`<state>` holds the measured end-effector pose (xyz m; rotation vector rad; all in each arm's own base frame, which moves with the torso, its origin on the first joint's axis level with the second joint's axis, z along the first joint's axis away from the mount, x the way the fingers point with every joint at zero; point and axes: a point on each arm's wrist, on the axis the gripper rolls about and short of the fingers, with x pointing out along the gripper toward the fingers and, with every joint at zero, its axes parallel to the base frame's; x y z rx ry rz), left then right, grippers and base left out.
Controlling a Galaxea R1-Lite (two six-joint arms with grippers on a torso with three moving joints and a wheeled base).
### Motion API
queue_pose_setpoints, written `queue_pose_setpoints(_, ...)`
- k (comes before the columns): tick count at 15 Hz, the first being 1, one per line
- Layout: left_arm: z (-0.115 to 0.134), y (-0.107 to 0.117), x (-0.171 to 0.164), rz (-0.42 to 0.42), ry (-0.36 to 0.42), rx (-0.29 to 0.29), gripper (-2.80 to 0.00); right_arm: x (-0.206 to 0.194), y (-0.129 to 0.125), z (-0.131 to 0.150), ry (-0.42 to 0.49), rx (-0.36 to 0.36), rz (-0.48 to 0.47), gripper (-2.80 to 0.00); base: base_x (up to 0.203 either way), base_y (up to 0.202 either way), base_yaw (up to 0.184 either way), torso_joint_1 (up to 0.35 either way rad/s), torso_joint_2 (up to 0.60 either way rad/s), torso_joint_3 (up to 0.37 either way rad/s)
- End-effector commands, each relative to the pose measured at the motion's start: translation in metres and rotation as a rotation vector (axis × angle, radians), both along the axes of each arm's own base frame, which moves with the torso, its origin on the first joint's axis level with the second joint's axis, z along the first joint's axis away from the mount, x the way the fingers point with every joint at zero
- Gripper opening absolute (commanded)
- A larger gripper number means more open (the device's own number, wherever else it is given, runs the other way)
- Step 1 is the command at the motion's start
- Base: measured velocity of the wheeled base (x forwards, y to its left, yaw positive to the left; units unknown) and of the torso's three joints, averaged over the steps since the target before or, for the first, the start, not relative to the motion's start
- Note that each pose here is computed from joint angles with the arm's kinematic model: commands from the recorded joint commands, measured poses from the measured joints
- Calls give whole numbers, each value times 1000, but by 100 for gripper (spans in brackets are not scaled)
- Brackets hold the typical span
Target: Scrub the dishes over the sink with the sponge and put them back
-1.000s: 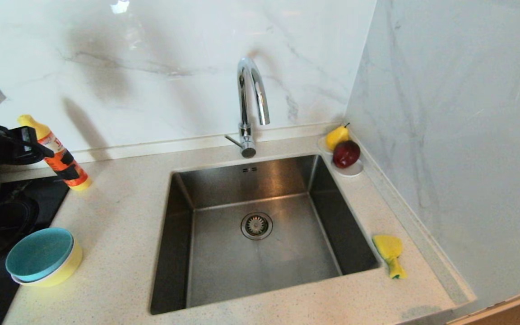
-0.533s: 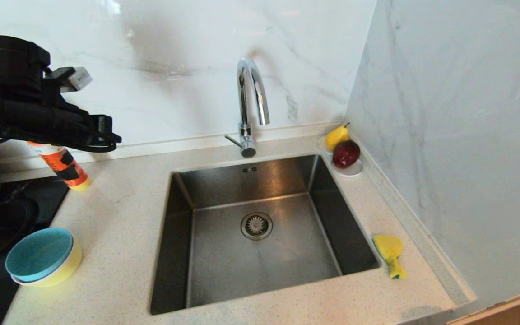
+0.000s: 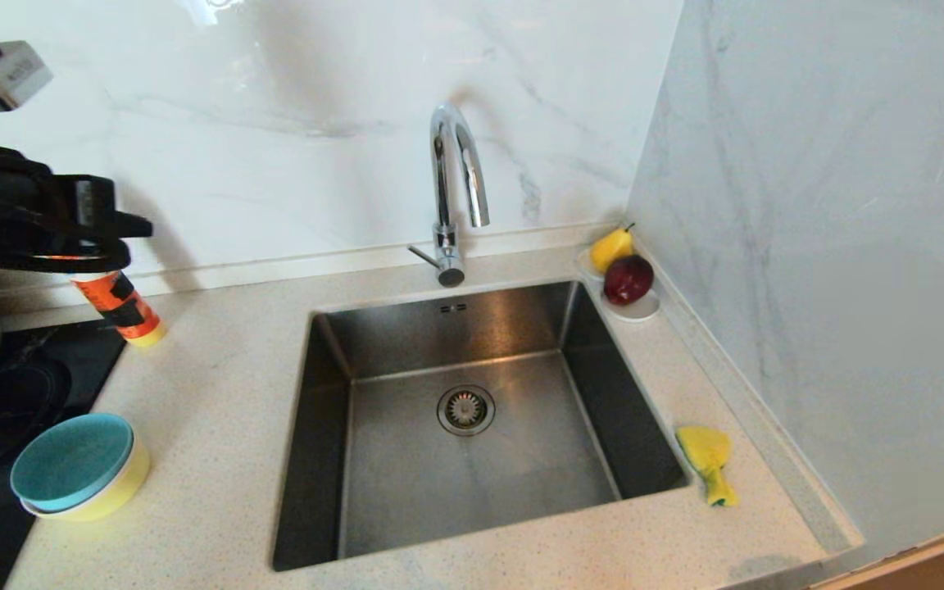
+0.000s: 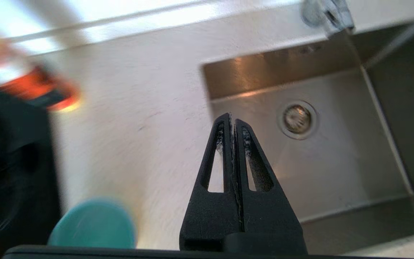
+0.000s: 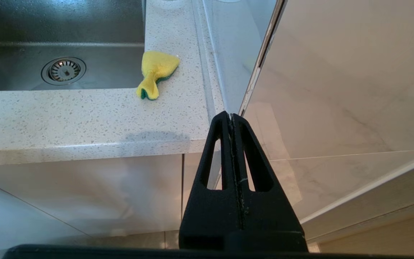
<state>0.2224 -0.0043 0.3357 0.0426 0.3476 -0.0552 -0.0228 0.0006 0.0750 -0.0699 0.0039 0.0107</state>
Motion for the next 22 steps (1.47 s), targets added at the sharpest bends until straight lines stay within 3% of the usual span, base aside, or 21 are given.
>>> queue_pose_setpoints(1,17,2,-80,23,-140,-7,-280,0,0,0,2,-1,0,-280,0,0,0,0,0,0)
queue_pose_setpoints(3,4,3,-128,31,-184,-23,-280,0,0,0,2,-1,0,-280,0,0,0,0,0,0)
queue_pose_setpoints(7,-52,3,-212,-8,-247,-41,-280,0,0,0,2,-1,0,-280,0,0,0,0,0,0)
queue_pose_setpoints(12,-127,4,-271,-26,-329,-46,-280,0,0,0,2,-1,0,-280,0,0,0,0,0,0)
queue_pose_setpoints(15,-181,3,-286,-21,-331,-12,-280,0,0,0,2,-1,0,-280,0,0,0,0,0,0)
queue_pose_setpoints(19,-240,5,-264,48,-233,12,-280,0,0,0,2,-1,0,-280,0,0,0,0,0,0)
queue_pose_setpoints(20,-251,5,-256,58,-242,14,-280,0,0,0,2,-1,0,-280,0,0,0,0,0,0)
queue_pose_setpoints(22,-261,5,-245,50,-347,-5,-280,0,0,0,2,-1,0,-280,0,0,0,0,0,0)
